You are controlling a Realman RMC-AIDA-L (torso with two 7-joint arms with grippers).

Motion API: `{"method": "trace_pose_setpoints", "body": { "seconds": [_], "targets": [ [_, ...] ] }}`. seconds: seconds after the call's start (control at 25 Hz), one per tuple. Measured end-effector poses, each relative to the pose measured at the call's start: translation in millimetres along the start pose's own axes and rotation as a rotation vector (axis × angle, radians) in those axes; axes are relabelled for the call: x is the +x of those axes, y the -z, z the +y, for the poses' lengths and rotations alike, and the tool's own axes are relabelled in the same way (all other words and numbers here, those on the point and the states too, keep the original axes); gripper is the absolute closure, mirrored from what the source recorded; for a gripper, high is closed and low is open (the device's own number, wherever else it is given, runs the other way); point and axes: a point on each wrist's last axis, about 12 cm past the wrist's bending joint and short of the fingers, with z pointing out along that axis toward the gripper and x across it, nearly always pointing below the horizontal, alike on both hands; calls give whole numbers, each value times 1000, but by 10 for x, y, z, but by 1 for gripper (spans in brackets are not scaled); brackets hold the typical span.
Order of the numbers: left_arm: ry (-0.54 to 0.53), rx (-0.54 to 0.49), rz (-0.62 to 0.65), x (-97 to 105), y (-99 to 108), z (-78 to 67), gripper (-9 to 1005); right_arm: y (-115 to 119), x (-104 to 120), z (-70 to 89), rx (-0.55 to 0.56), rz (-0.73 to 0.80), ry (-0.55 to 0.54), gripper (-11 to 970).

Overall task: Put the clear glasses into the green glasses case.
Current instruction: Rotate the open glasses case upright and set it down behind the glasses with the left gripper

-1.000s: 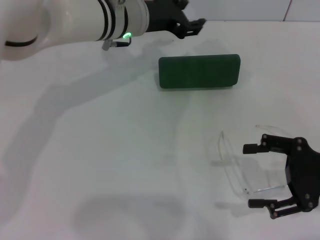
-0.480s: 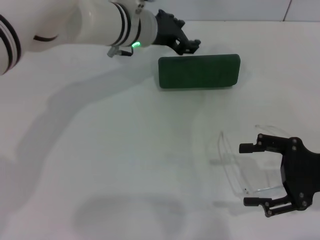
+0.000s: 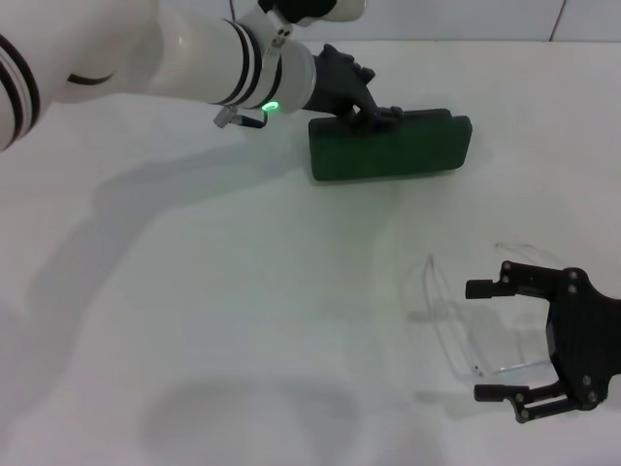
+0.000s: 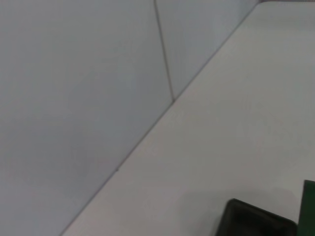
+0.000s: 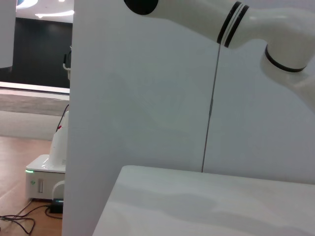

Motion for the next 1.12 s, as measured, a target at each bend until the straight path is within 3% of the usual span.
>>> {"method": "trace_pose_setpoints", "body": {
  "seconds": [0.36, 0.8, 1.12],
  "targets": [
    [-44, 85, -23, -76, 40, -114, 373, 97, 17, 29, 21, 14, -9, 137],
    [-75, 184, 16, 35, 147, -241, 373, 100, 6, -10, 25, 19, -2, 140],
    [-81, 201, 32, 103, 180, -268, 373, 97, 2, -28, 23, 24, 1, 143]
  ]
}}
